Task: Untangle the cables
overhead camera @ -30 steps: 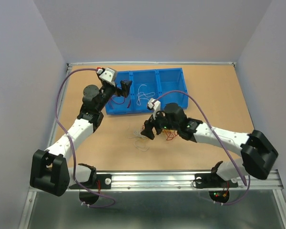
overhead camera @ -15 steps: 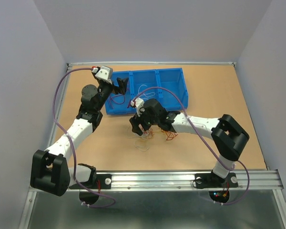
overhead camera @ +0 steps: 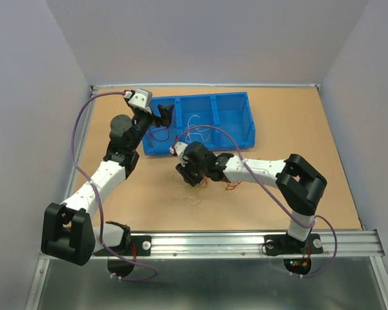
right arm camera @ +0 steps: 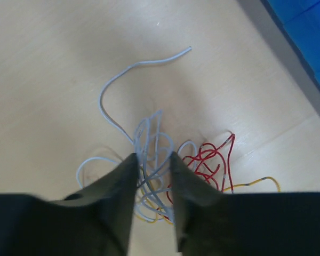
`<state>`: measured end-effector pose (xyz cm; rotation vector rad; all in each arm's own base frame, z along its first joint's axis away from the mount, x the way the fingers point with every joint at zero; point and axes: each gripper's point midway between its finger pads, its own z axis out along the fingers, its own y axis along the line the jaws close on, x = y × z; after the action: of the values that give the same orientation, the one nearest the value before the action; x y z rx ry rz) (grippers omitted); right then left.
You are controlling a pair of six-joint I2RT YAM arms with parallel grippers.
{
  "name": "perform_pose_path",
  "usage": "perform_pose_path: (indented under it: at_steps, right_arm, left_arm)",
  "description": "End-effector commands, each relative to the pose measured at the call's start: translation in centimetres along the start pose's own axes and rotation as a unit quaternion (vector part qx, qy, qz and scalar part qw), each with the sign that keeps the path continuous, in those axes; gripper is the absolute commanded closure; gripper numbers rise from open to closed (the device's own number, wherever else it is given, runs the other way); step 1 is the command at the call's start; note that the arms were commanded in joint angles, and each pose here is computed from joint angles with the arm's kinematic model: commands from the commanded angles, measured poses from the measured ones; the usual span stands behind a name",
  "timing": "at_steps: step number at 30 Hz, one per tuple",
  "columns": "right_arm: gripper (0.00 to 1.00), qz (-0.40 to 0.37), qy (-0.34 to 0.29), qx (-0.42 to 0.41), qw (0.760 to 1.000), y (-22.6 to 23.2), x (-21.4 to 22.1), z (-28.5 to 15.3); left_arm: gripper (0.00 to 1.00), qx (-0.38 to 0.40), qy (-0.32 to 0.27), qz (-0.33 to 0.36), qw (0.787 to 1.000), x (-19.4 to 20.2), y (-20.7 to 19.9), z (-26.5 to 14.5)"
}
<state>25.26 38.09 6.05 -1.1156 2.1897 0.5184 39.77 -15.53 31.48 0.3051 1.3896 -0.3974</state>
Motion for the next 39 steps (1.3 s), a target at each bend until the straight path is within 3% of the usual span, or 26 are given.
perform_pose_path:
  at_steps: [1,2,4,5,7,13,18,25,29,31,37,39]
  right_arm:
    - [0.71,-0.028,-0.042,-0.017,0.999,1.1,-4.0,-1.1]
    - [0.84,-0.031,-0.047,-0.026,0.998,1.3,-4.2,-1.3]
    - [0.98,-0.044,-0.071,-0.054,0.995,2.6,-5.2,-2.1]
    - [0.99,-0.046,-0.081,-0.06,0.994,2.8,-5.5,-2.5]
    - [0.99,-0.053,-0.127,-0.082,0.987,3.7,-7.3,-4.6]
    - [0.99,-0.071,-0.206,-0.165,0.962,6.8,-7.5,-10.8]
    - [0.99,-0.062,-0.301,-0.183,0.934,7.8,-8.5,-17.5]
    - [0.99,-0.035,-0.448,-0.135,0.883,6.3,-11.4,-27.8]
    - [1.0,-0.012,-0.515,-0.1,0.851,5.0,-12.4,-33.2]
    - [0.99,0.005,-0.55,-0.074,0.832,3.9,-13.0,-35.8]
    - [0.99,0.05,-0.612,-0.005,0.79,0.9,-14.7,-39.8]
    - [1.0,0.049,-0.616,-0.006,0.786,1.0,-15.1,-39.9]
  left_arm:
    - [0.02,0.0,-0.039,0.004,0.999,-2.2,0.0,-0.3]
    - [0.02,0.0,-0.039,0.004,0.999,-2.2,0.0,-0.3]
    - [0.02,0.0,-0.04,0.004,0.999,-2.2,0.0,-0.3]
    - [0.02,-0.001,-0.039,0.005,0.999,-2.2,0.1,-0.3]
    - [0.02,0.0,-0.039,0.004,0.999,-2.1,0.0,-0.3]
    - [0.02,0.011,-0.039,0.011,0.999,-2.2,-0.3,-0.4]
    - [0.03,0.106,-0.027,0.021,0.994,-1.4,-3.5,-0.4]
    - [0.02,0.227,-0.024,0.013,0.973,-0.6,-7.6,-1.3]
    - [0.02,0.357,-0.025,0.0,0.934,0.0,-11.9,-3.6]
    - [0.02,0.382,-0.023,-0.004,0.924,0.5,-13.0,-4.2]
    - [0.02,0.43,-0.026,-0.003,0.902,2.0,-16.9,-5.4]
    - [0.02,0.438,-0.021,-0.006,0.899,2.5,-17.7,-5.5]
